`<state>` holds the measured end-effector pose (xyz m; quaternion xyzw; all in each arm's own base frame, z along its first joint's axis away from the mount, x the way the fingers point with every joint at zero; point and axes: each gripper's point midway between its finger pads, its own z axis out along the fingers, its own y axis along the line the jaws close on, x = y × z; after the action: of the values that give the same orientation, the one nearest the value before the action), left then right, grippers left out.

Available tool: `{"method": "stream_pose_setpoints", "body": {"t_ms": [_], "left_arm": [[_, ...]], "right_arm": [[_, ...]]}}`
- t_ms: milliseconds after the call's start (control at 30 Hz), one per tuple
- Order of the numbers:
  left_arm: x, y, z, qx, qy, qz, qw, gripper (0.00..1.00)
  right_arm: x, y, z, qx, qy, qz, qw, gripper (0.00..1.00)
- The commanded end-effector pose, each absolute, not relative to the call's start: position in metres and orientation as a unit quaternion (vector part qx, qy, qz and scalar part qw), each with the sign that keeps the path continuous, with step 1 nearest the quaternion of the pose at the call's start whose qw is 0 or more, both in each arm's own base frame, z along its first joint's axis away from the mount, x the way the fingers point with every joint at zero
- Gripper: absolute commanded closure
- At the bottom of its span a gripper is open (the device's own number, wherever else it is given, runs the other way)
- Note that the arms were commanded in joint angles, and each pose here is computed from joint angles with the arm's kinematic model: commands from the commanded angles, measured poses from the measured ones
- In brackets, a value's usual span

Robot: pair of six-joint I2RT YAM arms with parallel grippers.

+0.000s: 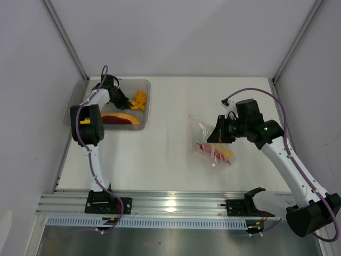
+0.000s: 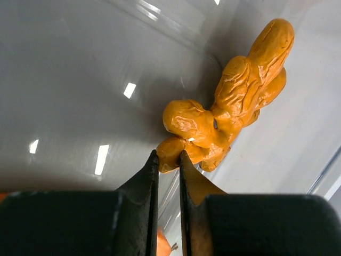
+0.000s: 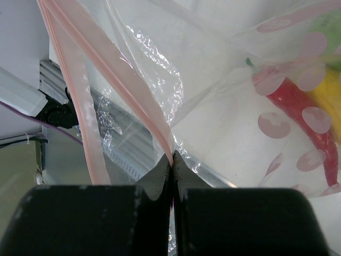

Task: Place the food in the zip-top bag and seal the zipper
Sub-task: Pick up the fake vegetable from the bin.

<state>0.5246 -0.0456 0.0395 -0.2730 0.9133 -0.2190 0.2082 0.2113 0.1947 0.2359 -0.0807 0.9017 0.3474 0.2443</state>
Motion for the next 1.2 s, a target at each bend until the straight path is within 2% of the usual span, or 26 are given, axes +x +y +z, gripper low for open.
{"method": "stream_pose_setpoints", "body": {"t_ms": [0,733,967,1167], "left_arm": [[0.512,-0.046,0.057,-0.267,0.909,-0.226,0.225,0.99],[0.447,-0.060,0.153,-0.244,0.845,-0.321,0.352,1.00],[0.407,-0.070,0.186,-0.231,0.820,-0.358,0.383,0.99],[0.353,-0.093,0.215,-0.186,0.807,-0.389,0.402,0.99]], "right_arm": [[0.214,0.196,0.244,-0.081,0.895,0.354,0.258,1.00],[0.227,0.188,0.225,-0.070,0.909,0.316,0.263,1.00],[0.234,0.186,0.221,-0.067,0.912,0.304,0.267,1.00],[0.237,0.191,0.220,-0.070,0.913,0.300,0.269,1.00]]}}
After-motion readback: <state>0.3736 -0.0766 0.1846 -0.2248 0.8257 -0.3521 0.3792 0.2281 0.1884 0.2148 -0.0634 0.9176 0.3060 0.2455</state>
